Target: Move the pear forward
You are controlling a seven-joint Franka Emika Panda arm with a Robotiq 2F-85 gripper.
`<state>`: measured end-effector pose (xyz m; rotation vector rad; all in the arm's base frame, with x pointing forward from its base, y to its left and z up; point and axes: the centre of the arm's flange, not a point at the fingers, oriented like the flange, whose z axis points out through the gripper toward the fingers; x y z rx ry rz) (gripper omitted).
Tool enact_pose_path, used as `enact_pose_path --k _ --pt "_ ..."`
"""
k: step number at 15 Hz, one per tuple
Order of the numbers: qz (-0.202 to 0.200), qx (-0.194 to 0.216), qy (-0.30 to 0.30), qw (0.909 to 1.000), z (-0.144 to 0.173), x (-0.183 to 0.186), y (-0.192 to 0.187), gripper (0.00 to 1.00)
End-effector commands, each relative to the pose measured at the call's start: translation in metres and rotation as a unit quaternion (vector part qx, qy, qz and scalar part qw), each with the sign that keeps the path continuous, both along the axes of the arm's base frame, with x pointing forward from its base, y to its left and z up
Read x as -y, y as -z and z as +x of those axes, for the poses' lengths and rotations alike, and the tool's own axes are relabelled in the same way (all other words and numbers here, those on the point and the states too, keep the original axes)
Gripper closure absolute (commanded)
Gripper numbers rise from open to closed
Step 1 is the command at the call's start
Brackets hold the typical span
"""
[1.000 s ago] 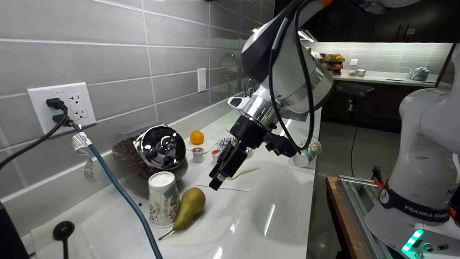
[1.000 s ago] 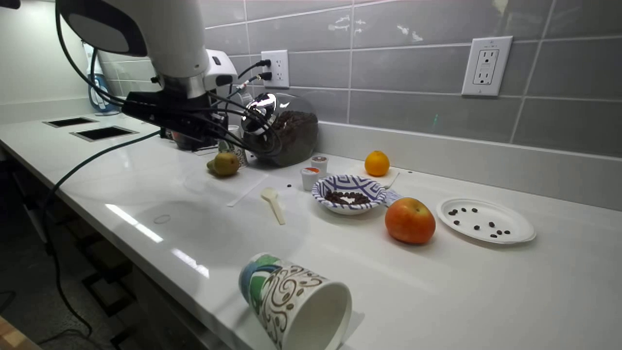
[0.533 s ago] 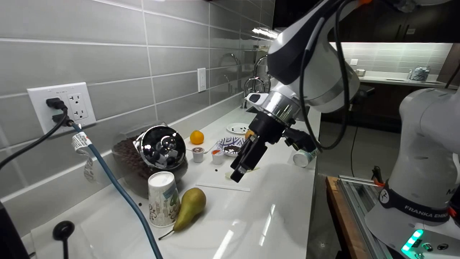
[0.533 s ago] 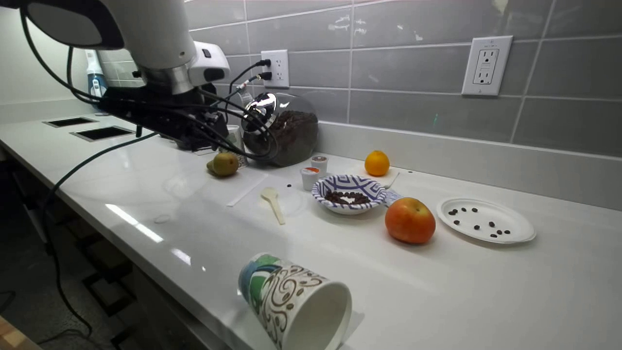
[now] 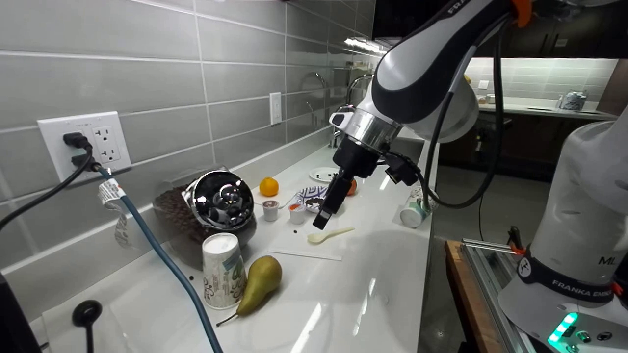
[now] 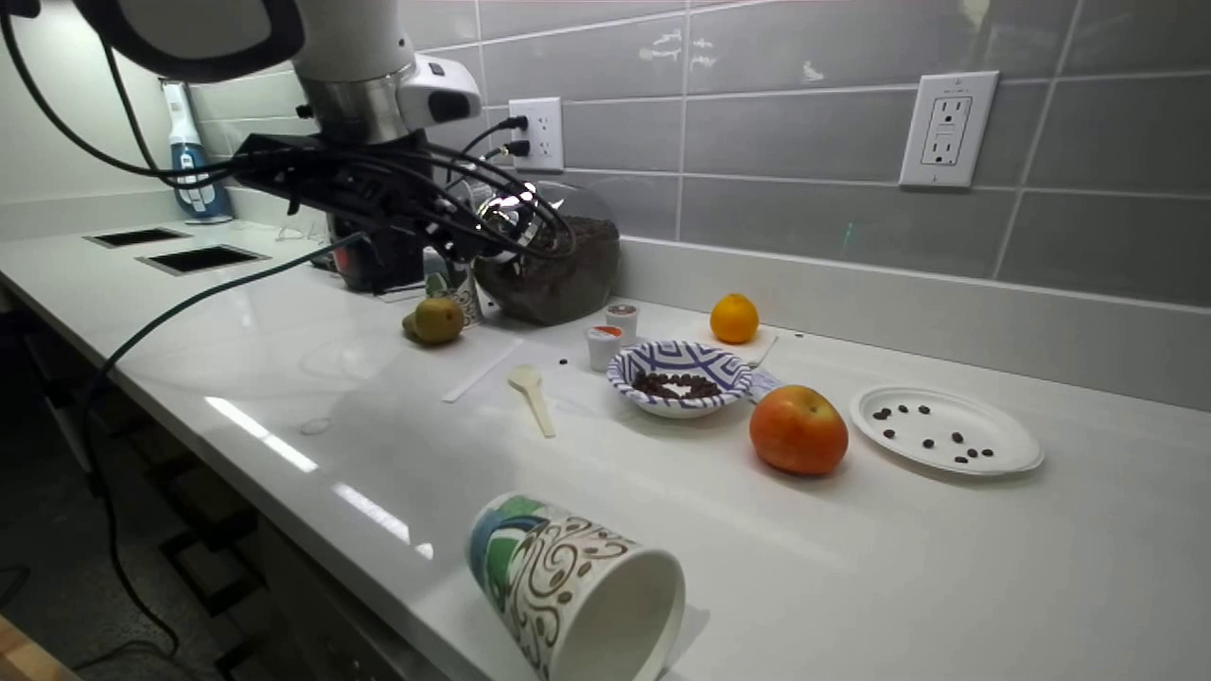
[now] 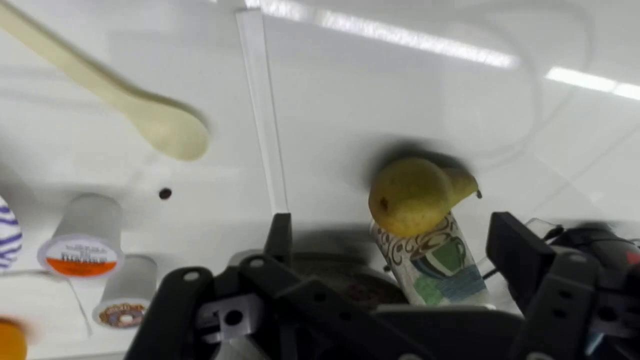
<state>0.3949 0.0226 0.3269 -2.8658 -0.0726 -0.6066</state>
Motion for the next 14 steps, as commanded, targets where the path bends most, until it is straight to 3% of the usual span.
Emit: enact_pose_path --k 1,5,8,9,11,14 --pt "0.046 -0.094 0.011 0.9944 -0.041 0.023 -0.059 0.0" --pt "0.091 -0.186 0.079 0.9751 -0.056 0.045 -0.07 0.0" --pt "0.095 -0.152 0.167 0.9696 -0.079 0.076 -0.096 0.0" --pt "0.1 -0.172 0.123 0.9722 -0.04 0.065 -0.057 0.0" --pt "0.106 -0.149 0.151 0.9715 -0.05 0.079 -0.085 0.0" --pt "0.103 -0.142 0.159 0.9716 -0.055 0.079 -0.094 0.0"
